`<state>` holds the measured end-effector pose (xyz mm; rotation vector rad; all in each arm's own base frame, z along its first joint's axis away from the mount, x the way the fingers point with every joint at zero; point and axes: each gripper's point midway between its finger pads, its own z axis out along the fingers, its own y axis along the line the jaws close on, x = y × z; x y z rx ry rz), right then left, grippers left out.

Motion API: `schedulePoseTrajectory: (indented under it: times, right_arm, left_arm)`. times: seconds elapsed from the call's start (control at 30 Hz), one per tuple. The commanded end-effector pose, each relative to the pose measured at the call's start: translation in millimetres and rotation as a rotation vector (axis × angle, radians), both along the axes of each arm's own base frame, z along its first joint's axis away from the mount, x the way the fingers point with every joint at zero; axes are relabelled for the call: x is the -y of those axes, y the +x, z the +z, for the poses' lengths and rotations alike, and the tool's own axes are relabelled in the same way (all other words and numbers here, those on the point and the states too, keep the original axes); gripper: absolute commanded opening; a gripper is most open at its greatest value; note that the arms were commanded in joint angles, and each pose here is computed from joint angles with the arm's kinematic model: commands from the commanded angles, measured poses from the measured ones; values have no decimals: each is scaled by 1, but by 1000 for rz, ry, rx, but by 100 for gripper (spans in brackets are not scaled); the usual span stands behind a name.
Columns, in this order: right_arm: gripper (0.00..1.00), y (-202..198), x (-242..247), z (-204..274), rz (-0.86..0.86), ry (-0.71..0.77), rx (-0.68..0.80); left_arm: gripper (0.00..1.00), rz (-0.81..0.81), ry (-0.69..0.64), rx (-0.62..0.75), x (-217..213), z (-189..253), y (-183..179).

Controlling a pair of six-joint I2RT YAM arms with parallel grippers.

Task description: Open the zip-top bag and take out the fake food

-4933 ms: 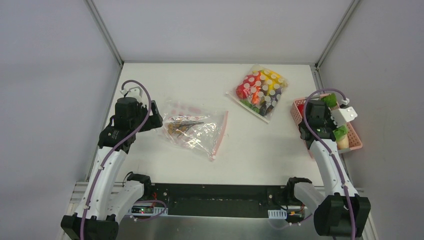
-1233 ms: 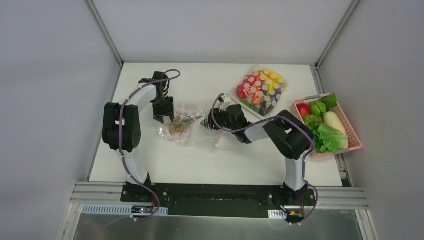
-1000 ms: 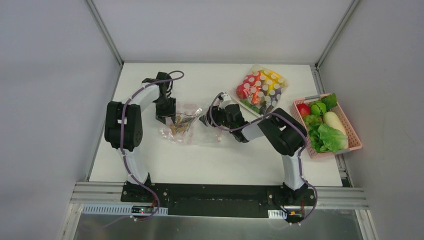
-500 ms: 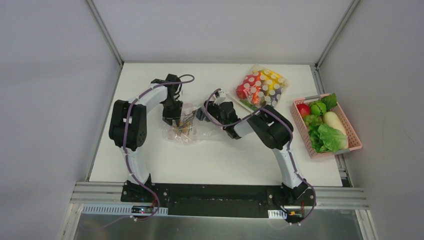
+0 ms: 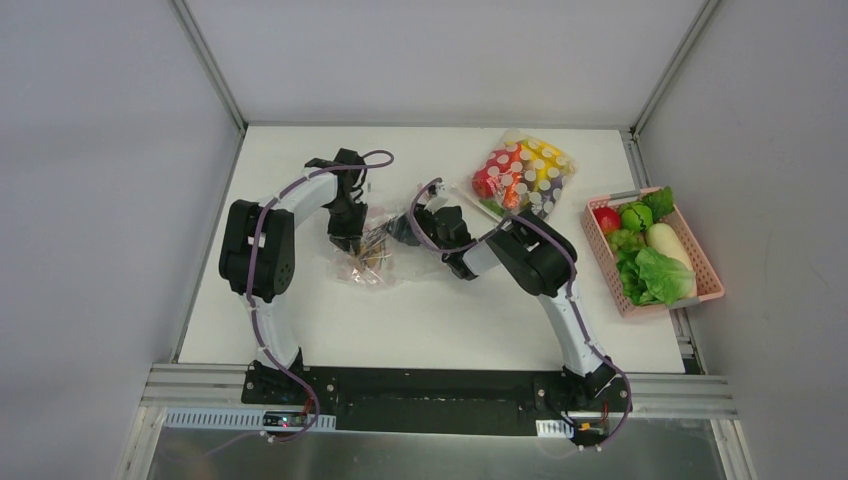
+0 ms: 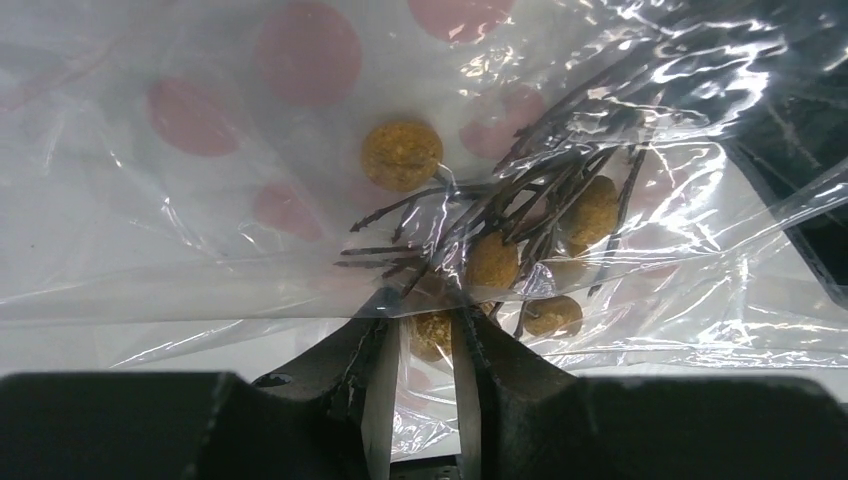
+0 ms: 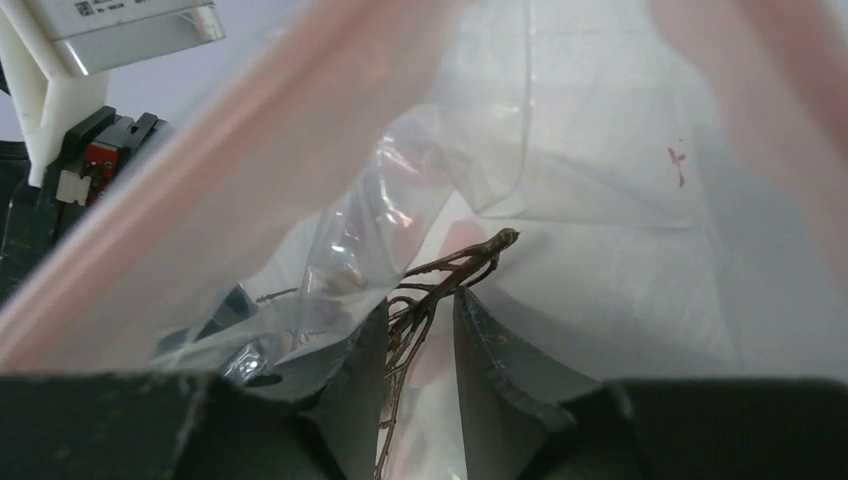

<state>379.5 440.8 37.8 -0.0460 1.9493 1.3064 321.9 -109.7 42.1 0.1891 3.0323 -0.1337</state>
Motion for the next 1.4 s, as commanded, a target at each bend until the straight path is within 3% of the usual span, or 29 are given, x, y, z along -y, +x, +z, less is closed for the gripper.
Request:
schedulePoseTrajectory:
  times: [0.0,0.27,0.4,0.77,1.17,1.37]
  right_arm:
    - [29,-1,-13,12,14,78,3]
    - [0,-5,-6,16,-2,89,7]
    - [0,-12,13,29,-29,96,28]
    - [0,-48,69,85,-74,140,91]
    - [0,-87,115,113,-115,112,108]
    - [0,-79,154,133,-270,-71,162]
  left_arm:
    - [24,-52,-69,20,15,19,-1]
    - [22,-61,-58,39,16,26,0]
    - [16,-22,0,63,2,31,4]
    - [0,181,-34,151,-34,50,21]
    - [0,258,-26,153,-54,51,25]
    - [0,250,-4,155,-58,53,22]
